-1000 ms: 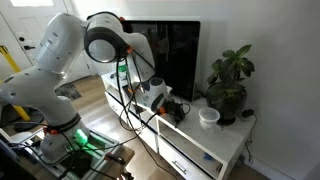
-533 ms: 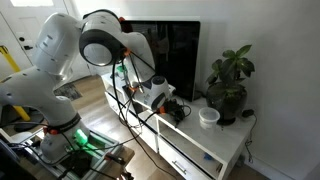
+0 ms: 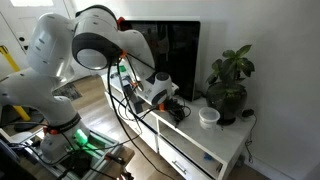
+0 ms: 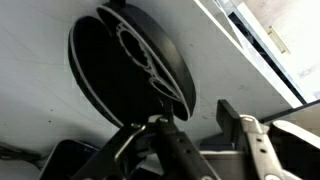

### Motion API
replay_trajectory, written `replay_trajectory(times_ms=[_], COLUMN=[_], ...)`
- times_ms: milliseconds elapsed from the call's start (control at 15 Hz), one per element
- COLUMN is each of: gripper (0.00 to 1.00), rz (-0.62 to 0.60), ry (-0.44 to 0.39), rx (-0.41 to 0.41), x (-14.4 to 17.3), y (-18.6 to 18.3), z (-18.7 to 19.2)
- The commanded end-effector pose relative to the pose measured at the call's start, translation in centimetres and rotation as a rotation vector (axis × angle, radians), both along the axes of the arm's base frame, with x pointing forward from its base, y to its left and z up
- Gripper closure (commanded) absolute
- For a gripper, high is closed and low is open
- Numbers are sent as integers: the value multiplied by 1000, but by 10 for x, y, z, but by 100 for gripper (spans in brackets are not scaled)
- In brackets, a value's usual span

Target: Move the spectacle case to the top of the television stand then put the white glasses on the stand

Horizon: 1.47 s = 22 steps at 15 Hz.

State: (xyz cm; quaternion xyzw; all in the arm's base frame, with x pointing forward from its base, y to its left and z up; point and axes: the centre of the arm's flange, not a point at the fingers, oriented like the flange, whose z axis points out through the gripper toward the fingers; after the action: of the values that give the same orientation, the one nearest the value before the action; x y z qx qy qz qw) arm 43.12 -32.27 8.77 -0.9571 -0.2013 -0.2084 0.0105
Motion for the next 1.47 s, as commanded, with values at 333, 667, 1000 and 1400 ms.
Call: replay_trajectory(times_ms=[333, 667, 1000, 1400], gripper=[52, 58, 63, 63], rz=[-111, -169, -203, -170], ry=[-4, -7, 6, 42], rx=[23, 25, 23, 21], x=[-2, 1, 3, 8], y=[-20, -31, -40, -36], z=[8, 2, -10, -27])
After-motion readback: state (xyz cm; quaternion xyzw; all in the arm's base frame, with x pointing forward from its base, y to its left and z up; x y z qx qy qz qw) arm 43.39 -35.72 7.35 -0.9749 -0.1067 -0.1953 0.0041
